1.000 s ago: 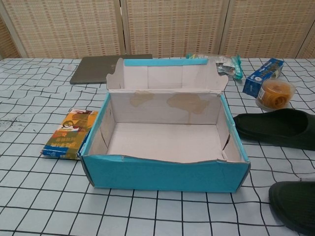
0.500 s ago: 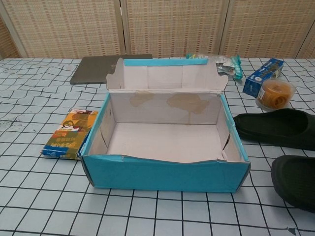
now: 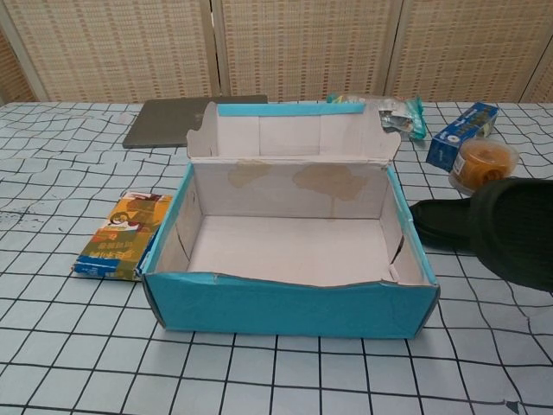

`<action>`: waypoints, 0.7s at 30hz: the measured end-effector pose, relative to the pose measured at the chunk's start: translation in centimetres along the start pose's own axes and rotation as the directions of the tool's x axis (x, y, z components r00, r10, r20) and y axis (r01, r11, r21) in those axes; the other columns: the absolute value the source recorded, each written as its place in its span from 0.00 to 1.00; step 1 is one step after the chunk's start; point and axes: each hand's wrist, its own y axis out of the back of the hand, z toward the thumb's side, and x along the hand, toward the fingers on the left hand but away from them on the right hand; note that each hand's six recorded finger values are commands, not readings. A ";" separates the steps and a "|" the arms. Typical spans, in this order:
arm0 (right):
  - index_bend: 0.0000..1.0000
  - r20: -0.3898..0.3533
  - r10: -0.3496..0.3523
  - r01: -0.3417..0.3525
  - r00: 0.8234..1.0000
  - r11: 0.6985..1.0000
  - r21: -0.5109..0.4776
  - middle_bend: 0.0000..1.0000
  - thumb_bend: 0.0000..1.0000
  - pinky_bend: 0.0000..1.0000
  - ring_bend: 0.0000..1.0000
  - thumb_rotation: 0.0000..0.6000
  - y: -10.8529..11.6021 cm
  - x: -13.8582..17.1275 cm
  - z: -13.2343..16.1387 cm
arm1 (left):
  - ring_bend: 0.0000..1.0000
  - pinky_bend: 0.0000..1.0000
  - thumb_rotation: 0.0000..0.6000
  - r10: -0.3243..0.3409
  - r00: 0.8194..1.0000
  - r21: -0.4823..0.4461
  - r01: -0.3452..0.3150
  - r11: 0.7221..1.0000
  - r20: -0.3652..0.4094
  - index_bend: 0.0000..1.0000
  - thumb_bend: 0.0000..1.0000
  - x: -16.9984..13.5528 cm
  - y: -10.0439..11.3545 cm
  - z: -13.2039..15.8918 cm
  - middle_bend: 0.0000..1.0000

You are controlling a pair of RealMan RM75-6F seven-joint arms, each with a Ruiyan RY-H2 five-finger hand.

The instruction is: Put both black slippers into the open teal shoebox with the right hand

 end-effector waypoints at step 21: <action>0.53 -0.214 0.195 -0.212 0.957 0.976 -0.057 0.54 0.00 0.27 0.41 1.00 1.6 -14.4 16.3 | 0.42 0.60 1.00 0.016 1.000 -0.009 -0.016 1.000 -0.004 0.41 0.47 0.0 0.6 -0.3 0.37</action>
